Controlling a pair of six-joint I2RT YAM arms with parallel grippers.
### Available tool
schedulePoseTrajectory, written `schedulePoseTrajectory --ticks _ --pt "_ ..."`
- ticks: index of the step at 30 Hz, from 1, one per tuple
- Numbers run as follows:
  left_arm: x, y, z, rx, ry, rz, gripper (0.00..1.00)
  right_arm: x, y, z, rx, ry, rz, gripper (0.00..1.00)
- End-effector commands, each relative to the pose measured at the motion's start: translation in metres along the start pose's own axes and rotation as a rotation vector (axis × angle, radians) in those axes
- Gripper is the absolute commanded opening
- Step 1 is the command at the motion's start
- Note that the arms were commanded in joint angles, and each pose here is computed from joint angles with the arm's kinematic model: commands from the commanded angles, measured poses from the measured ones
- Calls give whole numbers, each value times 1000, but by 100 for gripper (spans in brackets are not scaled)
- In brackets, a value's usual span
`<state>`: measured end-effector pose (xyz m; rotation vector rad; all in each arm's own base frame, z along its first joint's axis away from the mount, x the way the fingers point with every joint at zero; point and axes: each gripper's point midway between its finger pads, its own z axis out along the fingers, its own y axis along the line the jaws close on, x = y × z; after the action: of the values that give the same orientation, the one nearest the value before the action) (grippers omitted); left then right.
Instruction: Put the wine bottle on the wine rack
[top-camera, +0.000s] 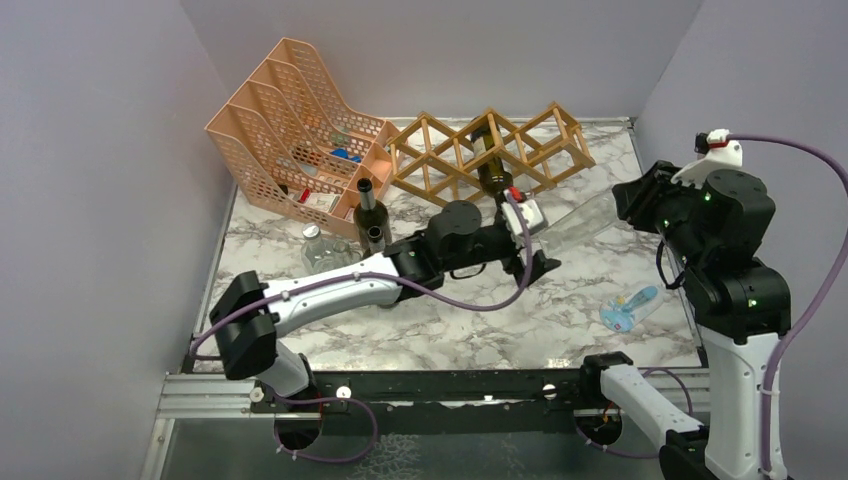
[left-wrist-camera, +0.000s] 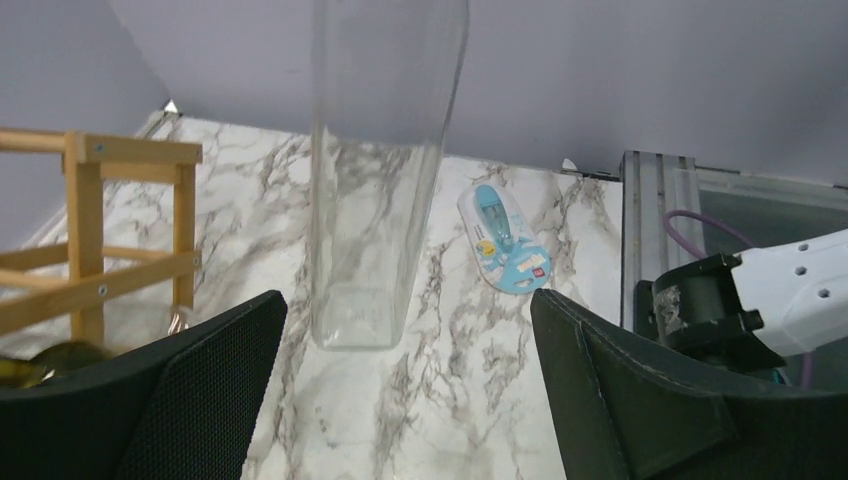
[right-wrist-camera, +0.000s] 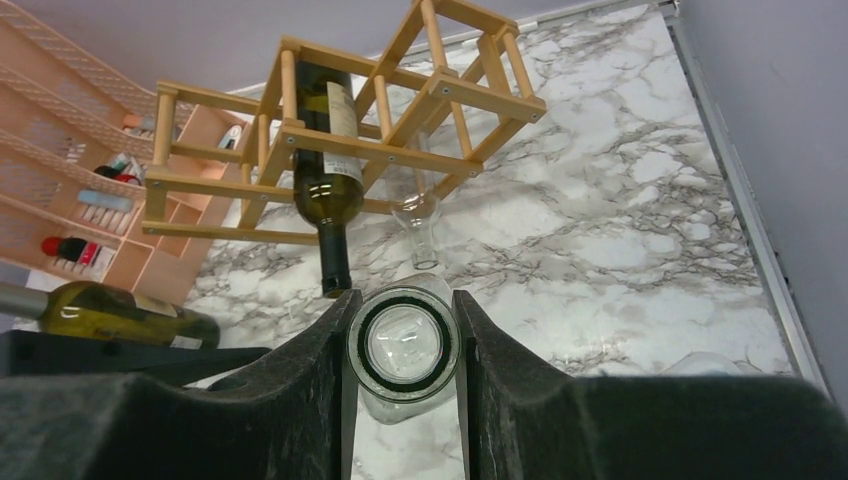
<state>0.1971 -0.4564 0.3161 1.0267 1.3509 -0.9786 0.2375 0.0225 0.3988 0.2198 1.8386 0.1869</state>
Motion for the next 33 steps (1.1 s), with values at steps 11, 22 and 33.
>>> schedulePoseTrajectory --ticks 11,22,33 --pt "-12 7 69 -62 -106 178 99 -26 38 -43 -207 -67 57 13" --pt "-22 11 65 -80 -158 265 0 -24 43 -50 -247 -56 36 28" --pt "-64 9 33 -49 -249 858 0 -16 45 -61 -293 -59 -54 82"
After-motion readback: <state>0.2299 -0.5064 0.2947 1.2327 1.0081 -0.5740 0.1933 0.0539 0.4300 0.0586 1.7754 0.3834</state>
